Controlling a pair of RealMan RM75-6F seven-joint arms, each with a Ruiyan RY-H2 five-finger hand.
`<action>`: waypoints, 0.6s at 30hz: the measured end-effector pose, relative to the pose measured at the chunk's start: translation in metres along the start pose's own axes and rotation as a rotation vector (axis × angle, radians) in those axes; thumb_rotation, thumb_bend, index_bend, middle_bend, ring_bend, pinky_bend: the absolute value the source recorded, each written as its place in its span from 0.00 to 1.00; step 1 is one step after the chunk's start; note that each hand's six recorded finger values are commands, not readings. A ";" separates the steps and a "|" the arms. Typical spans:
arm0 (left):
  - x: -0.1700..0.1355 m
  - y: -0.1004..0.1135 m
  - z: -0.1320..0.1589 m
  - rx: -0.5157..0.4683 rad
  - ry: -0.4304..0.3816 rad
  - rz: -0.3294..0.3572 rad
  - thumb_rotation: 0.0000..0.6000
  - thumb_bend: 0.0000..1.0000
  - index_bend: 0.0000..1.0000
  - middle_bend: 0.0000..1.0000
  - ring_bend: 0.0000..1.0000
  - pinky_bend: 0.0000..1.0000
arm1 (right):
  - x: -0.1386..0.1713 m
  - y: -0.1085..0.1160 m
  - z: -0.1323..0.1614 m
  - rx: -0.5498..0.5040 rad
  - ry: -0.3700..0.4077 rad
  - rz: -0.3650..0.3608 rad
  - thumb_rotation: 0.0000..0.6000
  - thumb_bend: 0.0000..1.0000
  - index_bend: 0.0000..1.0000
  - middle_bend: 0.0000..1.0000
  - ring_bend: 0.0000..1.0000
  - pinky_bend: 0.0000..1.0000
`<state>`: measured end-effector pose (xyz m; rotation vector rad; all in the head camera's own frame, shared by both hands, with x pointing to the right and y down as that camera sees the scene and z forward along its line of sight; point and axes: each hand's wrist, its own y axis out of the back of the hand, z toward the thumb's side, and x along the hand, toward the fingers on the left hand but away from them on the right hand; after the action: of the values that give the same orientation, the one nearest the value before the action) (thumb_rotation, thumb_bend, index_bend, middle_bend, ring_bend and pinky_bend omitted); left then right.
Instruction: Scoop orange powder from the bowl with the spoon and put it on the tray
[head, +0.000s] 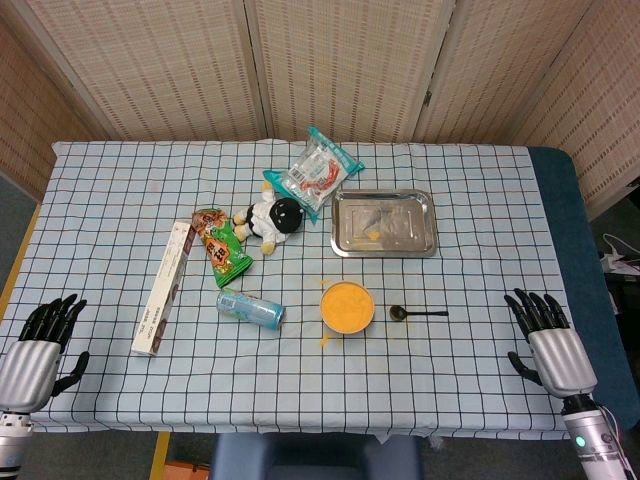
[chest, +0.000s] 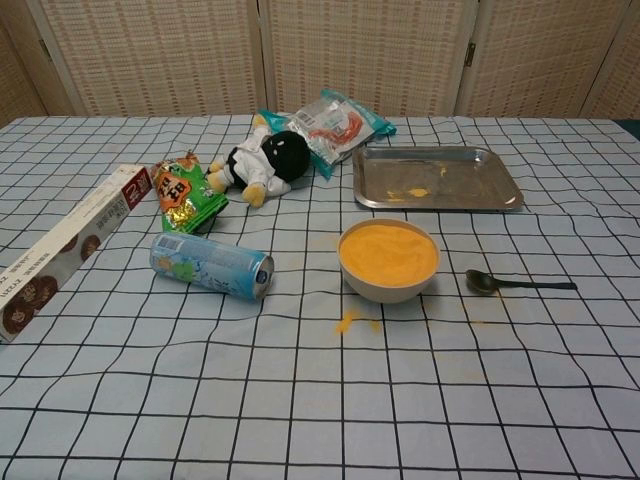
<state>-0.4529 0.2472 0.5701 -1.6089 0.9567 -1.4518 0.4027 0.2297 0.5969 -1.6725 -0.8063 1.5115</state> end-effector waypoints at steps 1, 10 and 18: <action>-0.001 0.000 0.000 -0.003 0.002 0.002 1.00 0.43 0.00 0.00 0.00 0.07 | -0.001 -0.001 0.001 0.000 0.000 0.006 1.00 0.24 0.00 0.00 0.00 0.00; -0.002 0.004 -0.002 -0.031 0.009 0.005 1.00 0.43 0.00 0.00 0.00 0.07 | -0.038 -0.013 0.027 0.013 0.072 0.097 1.00 0.24 0.15 0.00 0.00 0.00; -0.001 0.004 -0.002 -0.045 0.003 -0.007 1.00 0.43 0.00 0.00 0.00 0.07 | -0.081 -0.025 0.073 0.014 0.156 0.129 1.00 0.24 0.47 0.00 0.00 0.00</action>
<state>-0.4554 0.2464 0.5665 -1.6441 0.9925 -1.4475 0.3214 0.1831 0.6583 -1.8362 -0.6134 1.4466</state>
